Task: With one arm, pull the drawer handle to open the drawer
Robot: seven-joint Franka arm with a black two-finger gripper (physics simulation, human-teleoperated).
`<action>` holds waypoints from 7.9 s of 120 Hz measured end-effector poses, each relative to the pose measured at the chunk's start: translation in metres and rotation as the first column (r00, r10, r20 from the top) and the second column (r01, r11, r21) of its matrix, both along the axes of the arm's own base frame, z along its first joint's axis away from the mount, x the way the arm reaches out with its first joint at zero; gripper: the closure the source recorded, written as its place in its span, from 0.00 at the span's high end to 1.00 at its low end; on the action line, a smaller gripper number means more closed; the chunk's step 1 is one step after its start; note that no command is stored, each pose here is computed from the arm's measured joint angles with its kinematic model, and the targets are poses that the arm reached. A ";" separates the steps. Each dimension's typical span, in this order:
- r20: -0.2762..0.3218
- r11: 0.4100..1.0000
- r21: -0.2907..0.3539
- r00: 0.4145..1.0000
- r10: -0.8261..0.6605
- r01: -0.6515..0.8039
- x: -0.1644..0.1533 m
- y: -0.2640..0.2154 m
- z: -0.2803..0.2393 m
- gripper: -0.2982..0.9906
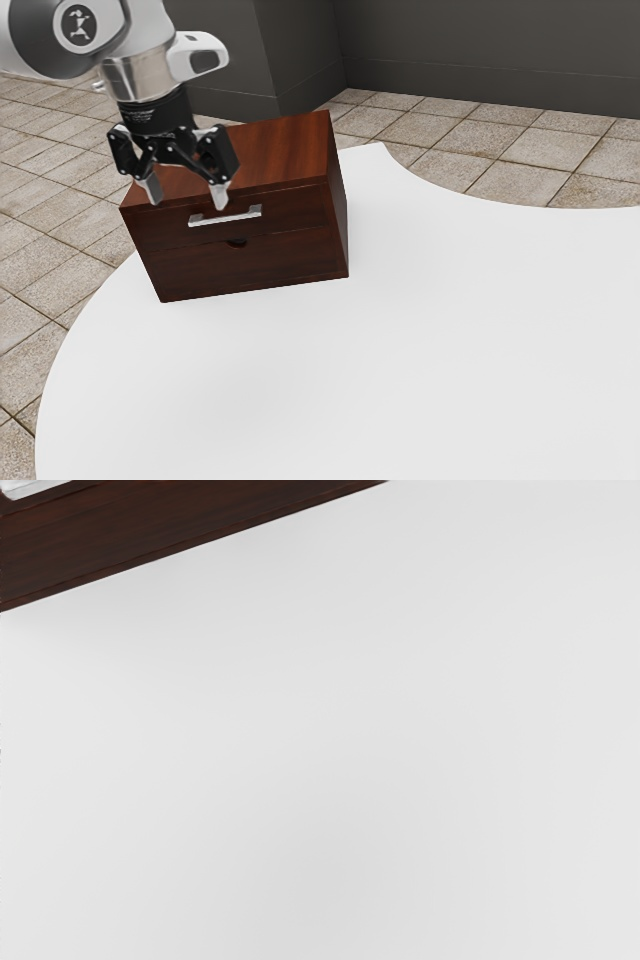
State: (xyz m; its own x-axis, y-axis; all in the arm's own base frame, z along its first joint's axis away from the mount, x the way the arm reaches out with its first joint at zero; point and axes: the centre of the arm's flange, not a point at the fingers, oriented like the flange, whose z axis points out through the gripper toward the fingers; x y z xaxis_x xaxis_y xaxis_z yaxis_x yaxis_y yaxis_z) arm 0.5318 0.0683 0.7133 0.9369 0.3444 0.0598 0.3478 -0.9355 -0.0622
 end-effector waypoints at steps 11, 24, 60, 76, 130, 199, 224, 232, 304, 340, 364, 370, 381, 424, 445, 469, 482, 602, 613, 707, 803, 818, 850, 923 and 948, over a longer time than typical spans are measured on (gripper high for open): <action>-0.001 1.000 0.000 1.000 0.005 -0.005 0.000 0.003 0.000 0.77; 0.000 1.000 -0.001 1.000 0.008 -0.008 0.000 0.004 0.000 0.77; 0.277 1.000 0.030 0.961 0.000 -0.009 -0.064 -0.011 0.140 0.77; 0.273 0.998 0.031 0.960 -0.063 0.057 -0.074 -0.045 0.148 0.77; 0.216 0.998 0.022 0.975 -0.058 0.055 -0.072 -0.046 0.136 0.77; -0.051 0.996 -0.049 0.995 -0.082 0.080 -0.111 -0.074 -0.023 0.77; -0.014 0.995 -0.045 0.995 -0.094 0.093 -0.177 -0.090 -0.014 0.77; -0.019 0.993 -0.068 0.995 -0.100 0.099 -0.190 -0.095 -0.009 0.77; 0.014 0.578 0.109 0.580 -0.815 0.809 -0.087 -0.073 -0.033 0.77; -0.084 0.195 0.200 0.215 -0.973 0.960 -0.082 -0.051 -0.054 0.77; -0.114 0.049 0.233 0.077 -0.990 0.971 -0.068 -0.030 -0.074 0.77; -0.115 0.036 0.229 0.064 -0.991 0.973 -0.058 -0.017 -0.085 0.77; -0.123 0.018 0.243 0.049 -0.991 0.970 -0.051 -0.002 -0.090 0.77; -0.047 0.085 0.264 0.100 -0.994 0.961 -0.029 0.019 -0.104 0.77; -0.036 0.174 0.243 0.188 -0.982 0.954 -0.015 0.034 -0.120 0.77; -0.136 0.217 0.285 0.263 -0.955 0.934 -0.002 0.054 -0.131 0.77; -0.144 0.244 0.301 0.297 -0.944 0.922 0.005 0.056 -0.139 0.77; -0.089 0.438 0.387 0.506 -0.858 0.811 0.049 0.105 -0.157 0.77; -0.080 0.441 0.403 0.511 -0.856 0.802 0.052 0.106 -0.160 0.77; -0.063 0.455 0.383 0.514 -0.855 0.804 0.066 0.092 -0.190 0.78; -0.060 0.466 0.375 0.522 -0.851 0.802 0.059 0.088 -0.188 0.77; -0.059 0.468 0.368 0.523 -0.850 0.803 0.056 0.085 -0.191 0.78; -0.056 0.468 0.366 0.521 -0.852 0.805 0.043 0.077 -0.187 0.76; -0.049 0.449 0.358 0.497 -0.866 0.819 0.008 0.037 -0.189 0.76; -0.049 0.443 0.366 0.492 -0.869 0.819 -0.006 0.028 -0.186 0.74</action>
State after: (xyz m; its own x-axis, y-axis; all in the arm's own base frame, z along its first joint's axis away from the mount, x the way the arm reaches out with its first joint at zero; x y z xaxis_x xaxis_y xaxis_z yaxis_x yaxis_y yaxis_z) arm 0.5256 0.0962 0.5274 0.7253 -0.6750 0.1354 -0.5762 -0.7029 -0.4170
